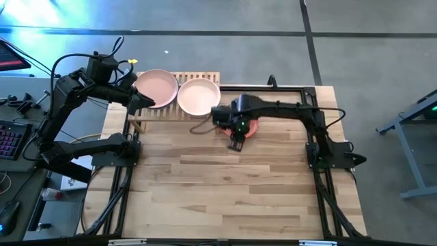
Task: Place and stack plates onto a shelf
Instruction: Stack the orange plate on top of the light pink plate on the shelf
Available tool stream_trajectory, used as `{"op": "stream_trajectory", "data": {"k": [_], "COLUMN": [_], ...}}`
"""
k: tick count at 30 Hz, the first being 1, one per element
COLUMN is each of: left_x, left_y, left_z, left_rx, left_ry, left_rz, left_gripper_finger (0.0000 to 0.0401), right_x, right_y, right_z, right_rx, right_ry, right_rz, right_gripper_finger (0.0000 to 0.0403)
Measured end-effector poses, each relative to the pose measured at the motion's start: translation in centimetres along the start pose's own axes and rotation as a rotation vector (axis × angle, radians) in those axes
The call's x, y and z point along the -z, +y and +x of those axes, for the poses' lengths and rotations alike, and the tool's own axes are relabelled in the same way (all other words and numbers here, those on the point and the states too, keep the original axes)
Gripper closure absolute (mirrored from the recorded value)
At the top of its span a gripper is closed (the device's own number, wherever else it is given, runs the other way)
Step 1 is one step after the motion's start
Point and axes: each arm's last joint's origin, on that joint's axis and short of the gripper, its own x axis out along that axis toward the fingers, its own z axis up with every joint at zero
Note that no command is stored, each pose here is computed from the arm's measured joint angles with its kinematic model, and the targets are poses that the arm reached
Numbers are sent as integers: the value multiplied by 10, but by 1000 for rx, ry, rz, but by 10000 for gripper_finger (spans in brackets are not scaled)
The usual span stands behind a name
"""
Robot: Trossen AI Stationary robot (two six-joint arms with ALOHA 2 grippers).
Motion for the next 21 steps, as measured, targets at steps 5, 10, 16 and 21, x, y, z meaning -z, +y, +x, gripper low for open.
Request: {"op": "stream_trajectory", "data": {"k": [5, 10, 16, 21], "left_x": [0, 0, 0, 0], "left_y": [0, 0, 0, 0], "left_z": [0, 0, 0, 0], "left_rx": [0, 0, 0, -6], "left_ry": [0, 0, 0, -2], "left_rz": [17, 27, 29, 35], "left_gripper_finger": [304, 304, 304, 304], "right_x": [7, 11, 11, 11], "right_y": [26, 37, 37, 36], "right_z": [0, 0, 0, 0], "right_rx": [28, 51, 89, 95], "right_ry": [-8, -14, -21, -20], "right_rz": [-95, -179, -235, -270], "right_gripper_finger": [284, 284, 284, 284]}}
